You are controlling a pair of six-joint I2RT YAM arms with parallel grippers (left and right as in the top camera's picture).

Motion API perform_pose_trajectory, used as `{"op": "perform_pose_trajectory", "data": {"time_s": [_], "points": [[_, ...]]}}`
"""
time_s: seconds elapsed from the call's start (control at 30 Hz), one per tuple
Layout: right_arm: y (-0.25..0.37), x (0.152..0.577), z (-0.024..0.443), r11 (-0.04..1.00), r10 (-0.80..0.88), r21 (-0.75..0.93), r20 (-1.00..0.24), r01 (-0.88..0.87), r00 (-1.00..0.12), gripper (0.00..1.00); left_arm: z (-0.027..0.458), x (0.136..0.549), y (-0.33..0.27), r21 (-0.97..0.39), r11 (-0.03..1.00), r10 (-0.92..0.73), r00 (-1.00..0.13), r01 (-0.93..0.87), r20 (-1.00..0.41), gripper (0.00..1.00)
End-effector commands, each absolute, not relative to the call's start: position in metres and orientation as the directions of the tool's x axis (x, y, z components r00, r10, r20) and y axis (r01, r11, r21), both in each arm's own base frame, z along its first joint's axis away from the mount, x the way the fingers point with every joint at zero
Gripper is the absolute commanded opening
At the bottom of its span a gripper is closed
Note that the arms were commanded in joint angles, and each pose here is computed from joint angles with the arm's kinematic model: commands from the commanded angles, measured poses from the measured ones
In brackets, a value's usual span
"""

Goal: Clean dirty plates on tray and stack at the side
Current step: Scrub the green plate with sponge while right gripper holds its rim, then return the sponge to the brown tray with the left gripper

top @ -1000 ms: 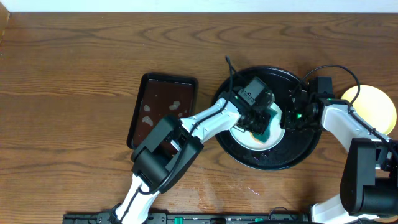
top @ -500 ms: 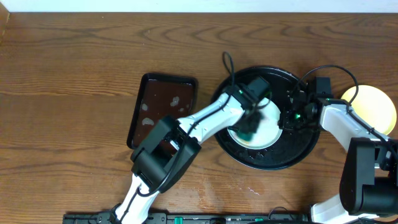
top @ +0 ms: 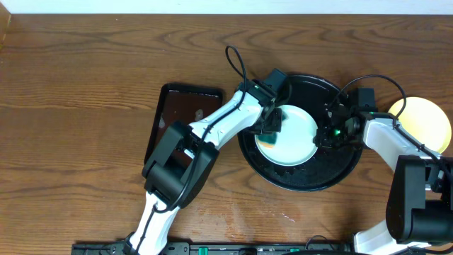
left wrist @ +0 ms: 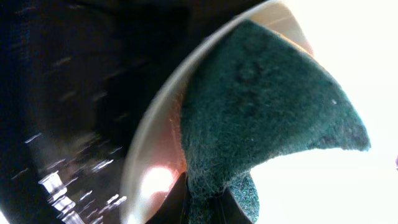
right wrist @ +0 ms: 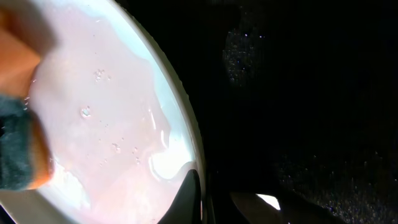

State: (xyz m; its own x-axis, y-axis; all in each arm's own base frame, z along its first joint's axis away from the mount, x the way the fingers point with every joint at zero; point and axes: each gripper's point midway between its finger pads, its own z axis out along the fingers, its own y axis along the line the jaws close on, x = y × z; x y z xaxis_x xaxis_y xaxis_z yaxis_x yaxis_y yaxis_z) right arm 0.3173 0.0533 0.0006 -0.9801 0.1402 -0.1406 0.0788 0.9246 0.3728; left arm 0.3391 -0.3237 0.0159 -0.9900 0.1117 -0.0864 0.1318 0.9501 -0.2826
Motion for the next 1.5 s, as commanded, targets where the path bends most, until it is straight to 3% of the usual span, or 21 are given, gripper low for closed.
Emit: {"op": "perform_pose_trajectory", "data": {"time_s": [0.0,0.2,0.63,0.8,1.0,1.2,1.47], "points": [[0.046,0.311,-0.011,0.942,0.130,0.325,-0.120,0.085,-0.984,0.01,-0.006,0.313,-0.356,-0.394,0.883,0.265,-0.964,0.257,-0.035,0.08],[0.047,0.311,-0.011,0.941,0.131,0.326,-0.119,0.085,-0.984,0.01,-0.003,0.290,-0.394,-0.405,0.791,0.441,-0.886,0.459,-0.143,0.07],[0.046,0.313,-0.010,0.941,0.138,0.327,-0.124,0.091,-0.983,0.01,-0.007,0.261,-0.372,-0.394,0.779,0.524,-0.852,0.488,-0.019,0.08],[0.046,0.313,-0.010,0.941,0.137,0.327,-0.124,0.090,-0.983,0.01,-0.012,0.289,-0.330,-0.221,0.874,0.441,-0.898,0.432,-0.012,0.07],[0.046,0.313,-0.010,0.941,0.137,0.327,-0.125,0.090,-0.983,0.01,0.002,0.346,-0.253,0.059,0.987,0.156,-0.982,0.150,-0.109,0.08],[0.046,0.313,-0.011,0.941,0.137,0.327,-0.124,0.090,-0.983,0.01,0.036,0.361,-0.239,0.024,0.997,0.077,-0.982,0.074,-0.170,0.07],[0.046,0.312,-0.011,0.941,0.137,0.327,-0.121,0.091,-0.983,0.01,0.125,0.352,-0.238,-0.098,0.990,0.069,-0.958,0.100,-0.279,0.08]]}}
